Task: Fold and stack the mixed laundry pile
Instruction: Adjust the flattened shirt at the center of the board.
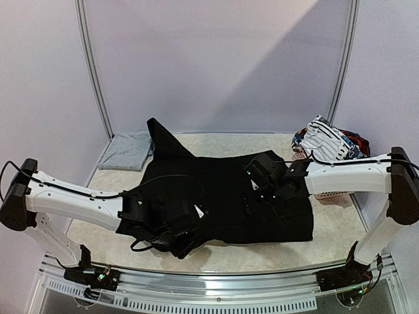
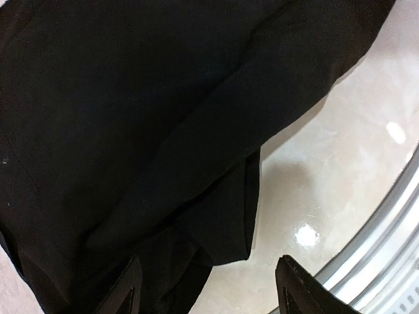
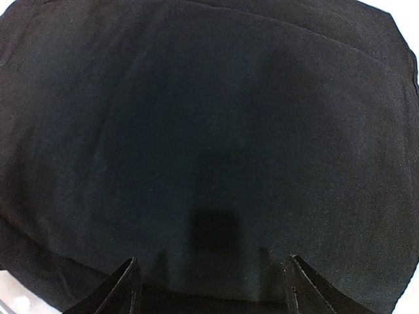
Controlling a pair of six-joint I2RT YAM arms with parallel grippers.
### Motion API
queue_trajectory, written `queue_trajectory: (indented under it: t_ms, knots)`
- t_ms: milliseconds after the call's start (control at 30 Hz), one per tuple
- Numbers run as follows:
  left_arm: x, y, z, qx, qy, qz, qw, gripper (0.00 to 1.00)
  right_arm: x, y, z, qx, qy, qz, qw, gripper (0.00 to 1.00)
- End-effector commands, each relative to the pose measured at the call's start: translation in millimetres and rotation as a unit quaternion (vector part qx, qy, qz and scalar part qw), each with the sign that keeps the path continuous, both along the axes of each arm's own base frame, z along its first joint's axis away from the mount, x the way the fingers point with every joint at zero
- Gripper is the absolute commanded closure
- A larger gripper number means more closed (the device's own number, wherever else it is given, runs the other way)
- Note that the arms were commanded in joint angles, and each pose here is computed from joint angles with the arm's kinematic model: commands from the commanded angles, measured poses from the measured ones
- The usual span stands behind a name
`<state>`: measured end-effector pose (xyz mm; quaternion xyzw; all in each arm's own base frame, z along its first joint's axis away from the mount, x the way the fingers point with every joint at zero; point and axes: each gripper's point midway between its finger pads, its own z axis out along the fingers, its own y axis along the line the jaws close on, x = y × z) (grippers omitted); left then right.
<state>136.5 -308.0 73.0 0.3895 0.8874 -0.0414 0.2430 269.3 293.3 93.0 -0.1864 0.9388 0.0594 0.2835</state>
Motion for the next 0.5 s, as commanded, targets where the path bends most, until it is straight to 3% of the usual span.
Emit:
queue_trajectory:
  t_ms: [0, 300, 400, 467]
  knots:
    - [-3.3, -12.4, -9.2, 0.003, 0.004, 0.002, 1.0, 0.29, 6.3, -4.2, 4.6, 0.022, -0.007, -0.026, 0.999, 0.25]
    - [1.4, -20.3, -33.1, 0.028, -0.004, -0.005, 1.0, 0.39, 37.1, 1.1, -0.6, 0.073, 0.014, -0.05, 0.996, 0.26]
    - [6.3, -20.3, -41.8, 0.046, -0.013, -0.003, 0.999, 0.52, 43.7, 14.2, -4.4, 0.075, 0.022, -0.038, 0.996, 0.27]
    - [7.7, -22.6, -44.8, 0.048, -0.016, -0.003, 0.999, 0.67, 48.8, 21.4, -9.7, 0.076, 0.029, -0.033, 0.996, 0.28]
